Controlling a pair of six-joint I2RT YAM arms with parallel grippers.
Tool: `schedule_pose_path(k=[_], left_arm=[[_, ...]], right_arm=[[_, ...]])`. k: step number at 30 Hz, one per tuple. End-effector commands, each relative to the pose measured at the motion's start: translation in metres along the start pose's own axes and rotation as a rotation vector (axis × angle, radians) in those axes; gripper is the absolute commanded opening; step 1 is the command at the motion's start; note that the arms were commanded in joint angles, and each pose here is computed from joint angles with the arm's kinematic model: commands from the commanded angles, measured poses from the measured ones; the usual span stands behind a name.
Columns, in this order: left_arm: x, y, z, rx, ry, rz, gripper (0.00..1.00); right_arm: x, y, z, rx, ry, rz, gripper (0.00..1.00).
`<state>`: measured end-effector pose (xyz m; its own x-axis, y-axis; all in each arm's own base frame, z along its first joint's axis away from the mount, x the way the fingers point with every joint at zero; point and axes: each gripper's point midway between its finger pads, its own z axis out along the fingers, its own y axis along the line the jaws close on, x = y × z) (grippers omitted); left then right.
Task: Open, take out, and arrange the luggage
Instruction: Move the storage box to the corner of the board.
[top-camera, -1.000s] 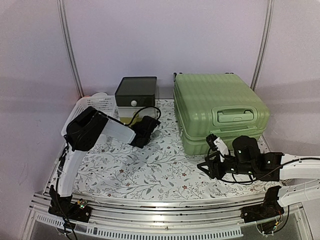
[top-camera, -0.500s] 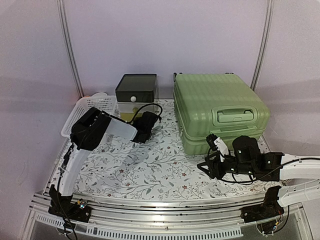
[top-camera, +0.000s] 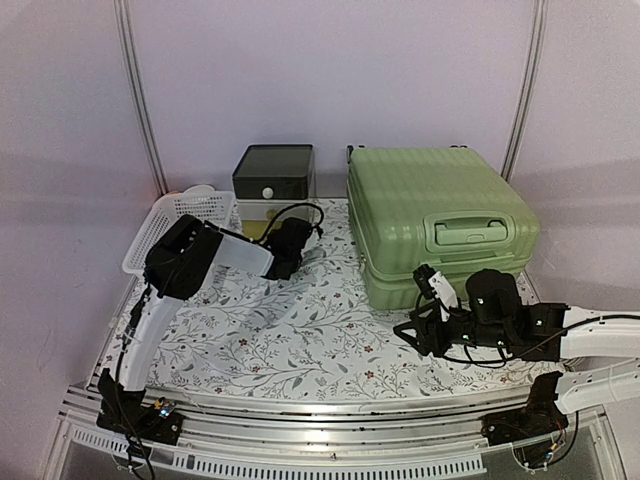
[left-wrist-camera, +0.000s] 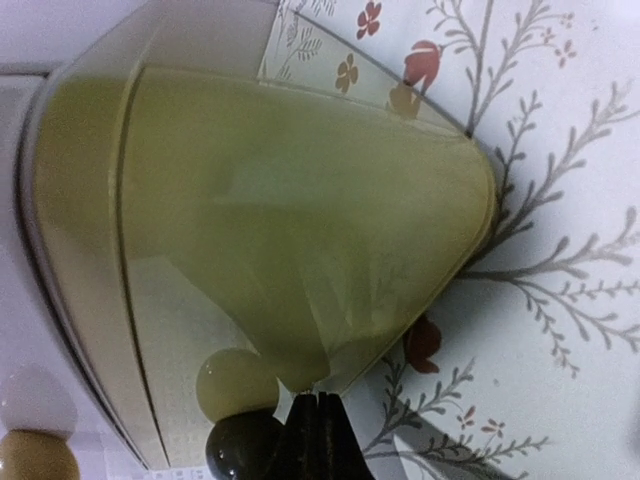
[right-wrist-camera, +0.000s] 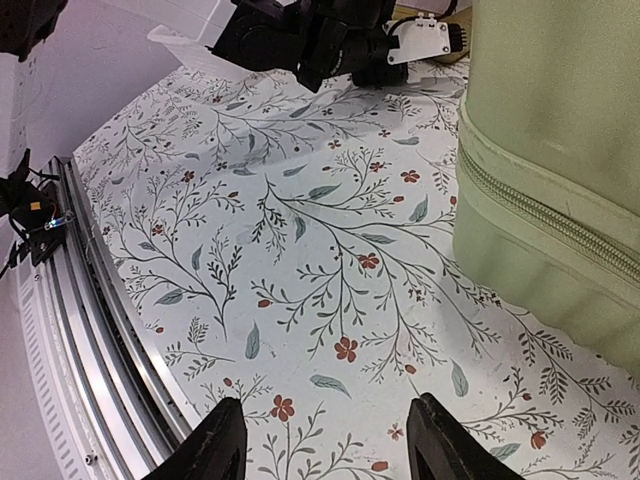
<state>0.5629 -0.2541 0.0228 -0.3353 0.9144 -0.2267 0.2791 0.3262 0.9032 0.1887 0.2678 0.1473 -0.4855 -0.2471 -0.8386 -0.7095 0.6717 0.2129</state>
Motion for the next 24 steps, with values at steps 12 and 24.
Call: schedule_pose_path(k=[12, 24], left_arm=[[0.028, -0.004, -0.09, 0.115, 0.026, -0.152, 0.41], [0.035, 0.02, -0.191, 0.106, -0.018, -0.342, 0.91]], right_arm=[[-0.027, 0.011, 0.005, -0.042, -0.045, -0.006, 0.73], [-0.035, 0.016, 0.0, -0.064, -0.066, 0.002, 0.99]])
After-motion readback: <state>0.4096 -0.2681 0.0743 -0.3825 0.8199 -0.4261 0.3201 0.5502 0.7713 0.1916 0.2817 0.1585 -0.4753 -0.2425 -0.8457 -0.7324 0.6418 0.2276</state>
